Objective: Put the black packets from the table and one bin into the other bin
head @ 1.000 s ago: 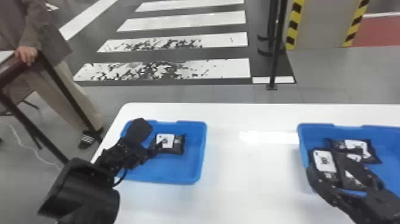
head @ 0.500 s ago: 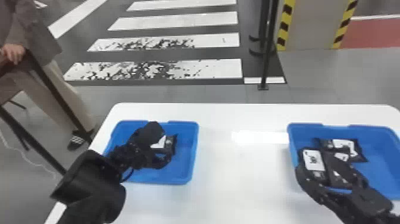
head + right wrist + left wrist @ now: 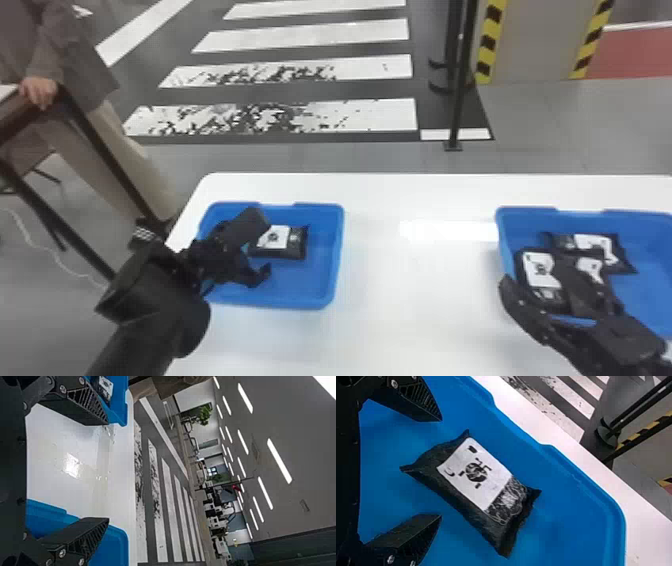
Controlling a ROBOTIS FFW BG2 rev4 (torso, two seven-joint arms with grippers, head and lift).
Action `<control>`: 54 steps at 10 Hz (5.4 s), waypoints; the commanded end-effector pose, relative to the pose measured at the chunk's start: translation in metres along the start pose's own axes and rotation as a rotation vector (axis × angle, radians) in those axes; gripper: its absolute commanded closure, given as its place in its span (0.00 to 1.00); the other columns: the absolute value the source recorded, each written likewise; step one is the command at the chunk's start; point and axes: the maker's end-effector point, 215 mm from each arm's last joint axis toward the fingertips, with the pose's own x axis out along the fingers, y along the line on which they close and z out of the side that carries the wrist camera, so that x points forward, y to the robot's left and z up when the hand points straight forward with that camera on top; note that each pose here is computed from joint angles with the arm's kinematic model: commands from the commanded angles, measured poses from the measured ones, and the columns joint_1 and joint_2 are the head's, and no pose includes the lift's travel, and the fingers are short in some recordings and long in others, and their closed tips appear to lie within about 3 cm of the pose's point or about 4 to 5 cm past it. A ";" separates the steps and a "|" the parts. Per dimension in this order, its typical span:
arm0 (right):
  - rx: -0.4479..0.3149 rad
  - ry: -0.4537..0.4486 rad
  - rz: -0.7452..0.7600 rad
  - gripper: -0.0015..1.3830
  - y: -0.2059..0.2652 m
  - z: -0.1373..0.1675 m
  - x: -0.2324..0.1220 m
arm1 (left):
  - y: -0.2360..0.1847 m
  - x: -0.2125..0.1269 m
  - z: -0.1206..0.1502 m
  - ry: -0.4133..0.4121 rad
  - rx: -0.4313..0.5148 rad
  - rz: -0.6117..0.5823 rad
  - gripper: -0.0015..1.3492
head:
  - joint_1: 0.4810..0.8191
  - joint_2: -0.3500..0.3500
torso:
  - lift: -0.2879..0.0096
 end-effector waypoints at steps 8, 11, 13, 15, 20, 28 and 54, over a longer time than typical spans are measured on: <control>0.031 0.003 0.029 0.12 0.011 -0.007 0.010 | -0.005 0.015 0.003 0.058 -0.043 0.001 0.61 | 0.63 0.81 | 0.60; 0.038 0.002 0.031 0.12 0.011 -0.007 0.009 | -0.024 0.020 0.038 -0.035 -0.043 -0.030 0.89 | 0.63 0.79 | 0.60; 0.054 0.003 0.026 0.12 0.010 -0.010 0.006 | -0.013 0.016 0.050 -0.116 -0.086 -0.011 0.89 | 0.63 0.76 | 0.60; 0.051 -0.001 0.023 0.12 0.008 -0.007 0.003 | -0.010 0.004 0.037 -0.145 -0.151 0.007 0.89 | 0.63 0.75 | 0.60; 0.036 -0.003 0.030 0.12 0.010 0.001 0.002 | -0.005 -0.113 -0.003 -0.252 -0.384 0.109 0.89 | 0.63 0.84 | 0.60; 0.147 0.012 0.600 0.12 0.196 0.093 0.095 | -0.108 -0.154 0.145 -0.596 -0.540 -0.157 0.89 | 0.63 0.90 | 0.60; -0.214 0.011 -0.062 0.87 -0.094 0.128 0.063 | -0.087 -0.198 0.163 -0.749 -0.569 -0.128 0.07 | 0.63 0.59 | 0.60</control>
